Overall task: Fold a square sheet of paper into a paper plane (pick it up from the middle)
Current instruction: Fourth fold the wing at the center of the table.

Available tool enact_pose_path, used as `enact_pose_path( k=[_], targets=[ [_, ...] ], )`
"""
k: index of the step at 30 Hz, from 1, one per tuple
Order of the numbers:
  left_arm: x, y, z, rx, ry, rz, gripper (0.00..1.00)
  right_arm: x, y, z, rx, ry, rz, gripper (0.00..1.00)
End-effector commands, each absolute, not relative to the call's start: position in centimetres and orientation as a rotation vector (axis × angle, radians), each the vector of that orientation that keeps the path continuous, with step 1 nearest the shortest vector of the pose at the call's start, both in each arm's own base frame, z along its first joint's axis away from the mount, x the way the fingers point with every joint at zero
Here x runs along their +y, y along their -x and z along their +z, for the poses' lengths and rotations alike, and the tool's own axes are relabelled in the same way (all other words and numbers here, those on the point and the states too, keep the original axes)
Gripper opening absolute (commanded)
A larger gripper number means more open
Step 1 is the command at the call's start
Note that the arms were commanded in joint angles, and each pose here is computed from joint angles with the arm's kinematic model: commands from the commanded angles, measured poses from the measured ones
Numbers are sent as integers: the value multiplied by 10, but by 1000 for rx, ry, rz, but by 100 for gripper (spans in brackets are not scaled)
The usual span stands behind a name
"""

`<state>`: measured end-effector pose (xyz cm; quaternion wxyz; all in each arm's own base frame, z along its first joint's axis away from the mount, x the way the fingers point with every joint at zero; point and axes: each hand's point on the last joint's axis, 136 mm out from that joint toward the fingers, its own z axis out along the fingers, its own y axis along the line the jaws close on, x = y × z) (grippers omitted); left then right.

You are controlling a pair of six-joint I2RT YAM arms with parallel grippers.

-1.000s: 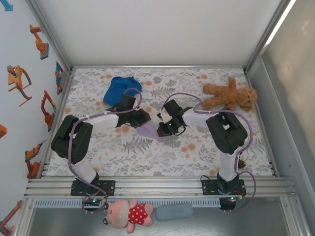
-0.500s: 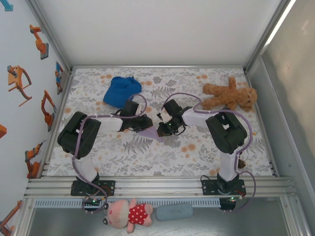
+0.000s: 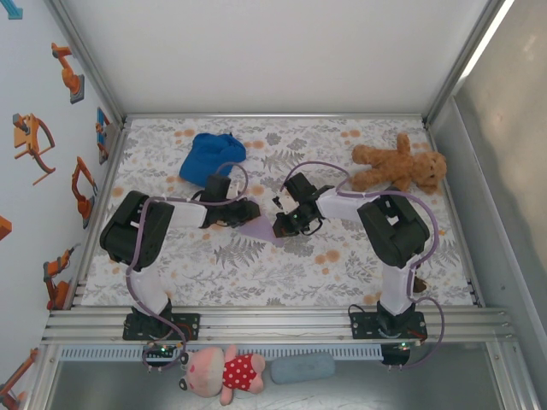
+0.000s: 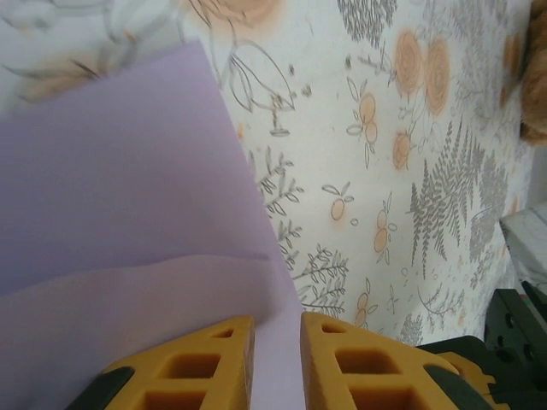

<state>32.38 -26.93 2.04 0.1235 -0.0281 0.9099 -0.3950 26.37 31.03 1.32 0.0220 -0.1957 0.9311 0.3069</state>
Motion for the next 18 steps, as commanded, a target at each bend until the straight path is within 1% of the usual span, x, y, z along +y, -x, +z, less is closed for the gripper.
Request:
enact_pose_path(
  k=[1,11,15,18],
  targets=[
    [-234,-339,-2,2653,138,-1018,24,250,-229,-45,3176,485,610,0],
    [-176,-370,-6,2646,318,-874,24,251,-234,-41,3159,464,627,0],
    [-155,-380,-6,2629,407,-857,24,260,-240,-33,3127,452,686,0],
    [-147,-389,3,2614,424,-844,25,272,-247,-22,3073,438,771,0]
  ],
)
